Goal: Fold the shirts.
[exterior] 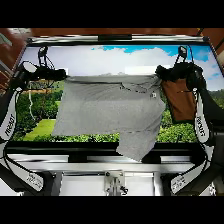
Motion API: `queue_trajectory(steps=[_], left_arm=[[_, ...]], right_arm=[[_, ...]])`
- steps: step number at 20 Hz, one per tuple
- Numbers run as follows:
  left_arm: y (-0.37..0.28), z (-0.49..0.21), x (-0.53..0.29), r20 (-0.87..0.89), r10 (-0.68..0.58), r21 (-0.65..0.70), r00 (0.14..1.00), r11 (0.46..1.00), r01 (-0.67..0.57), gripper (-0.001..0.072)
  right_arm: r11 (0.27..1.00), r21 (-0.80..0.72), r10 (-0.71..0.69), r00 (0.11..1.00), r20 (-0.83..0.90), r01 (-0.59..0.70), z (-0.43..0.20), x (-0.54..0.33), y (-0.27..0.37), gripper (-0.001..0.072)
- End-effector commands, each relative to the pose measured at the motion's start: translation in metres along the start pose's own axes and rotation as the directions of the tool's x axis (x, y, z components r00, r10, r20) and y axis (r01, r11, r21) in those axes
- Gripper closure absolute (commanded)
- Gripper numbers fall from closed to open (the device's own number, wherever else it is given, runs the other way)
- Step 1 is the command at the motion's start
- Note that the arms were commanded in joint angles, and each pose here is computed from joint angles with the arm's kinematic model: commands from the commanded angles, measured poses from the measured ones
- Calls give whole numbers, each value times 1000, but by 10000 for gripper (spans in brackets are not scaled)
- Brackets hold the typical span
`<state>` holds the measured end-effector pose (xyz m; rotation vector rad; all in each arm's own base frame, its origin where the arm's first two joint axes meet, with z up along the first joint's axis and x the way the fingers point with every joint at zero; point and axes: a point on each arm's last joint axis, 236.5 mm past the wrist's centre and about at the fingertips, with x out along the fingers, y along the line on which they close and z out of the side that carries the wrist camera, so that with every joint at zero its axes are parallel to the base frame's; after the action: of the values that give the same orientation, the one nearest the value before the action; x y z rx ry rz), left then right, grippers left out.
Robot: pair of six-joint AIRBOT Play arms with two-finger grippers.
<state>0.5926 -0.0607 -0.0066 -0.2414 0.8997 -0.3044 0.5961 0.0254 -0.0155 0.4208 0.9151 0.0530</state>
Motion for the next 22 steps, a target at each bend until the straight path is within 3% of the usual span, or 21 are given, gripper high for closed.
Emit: queue_trajectory(steps=[1,7,15,16,17,18,20,22], left_arm=[[-3,-18,8,-66,-26,-15,997,1000,25,676],[2,-93,-16,-387,-55,-10,920,998,55,677],[-1,-129,-22,-519,-87,-76,850,996,56,676],[-3,-128,-22,-519,-92,-78,850,995,60,630],[-7,-129,-24,-522,-113,-93,846,993,75,379],[-10,-130,-30,-537,-133,-107,833,990,89,114],[-10,-129,-51,-574,-155,-132,804,987,96,97],[-4,-127,-79,-596,-169,-159,785,983,90,98]], right_arm=[[1000,-10,-22,991,-134,21,-33,3,-9,649],[994,-65,-106,852,-512,85,-123,-32,-20,649],[987,-37,-152,833,-532,156,-129,-36,-28,649],[988,-30,-141,833,-535,149,-130,-35,-26,585],[993,-11,-107,834,-541,121,-131,-36,-17,332],[998,-17,-56,830,-556,56,-133,-40,-4,177],[997,-60,-76,822,-564,51,-130,-63,-3,178],[974,-173,-221,801,-556,149,-123,-102,-27,178]])
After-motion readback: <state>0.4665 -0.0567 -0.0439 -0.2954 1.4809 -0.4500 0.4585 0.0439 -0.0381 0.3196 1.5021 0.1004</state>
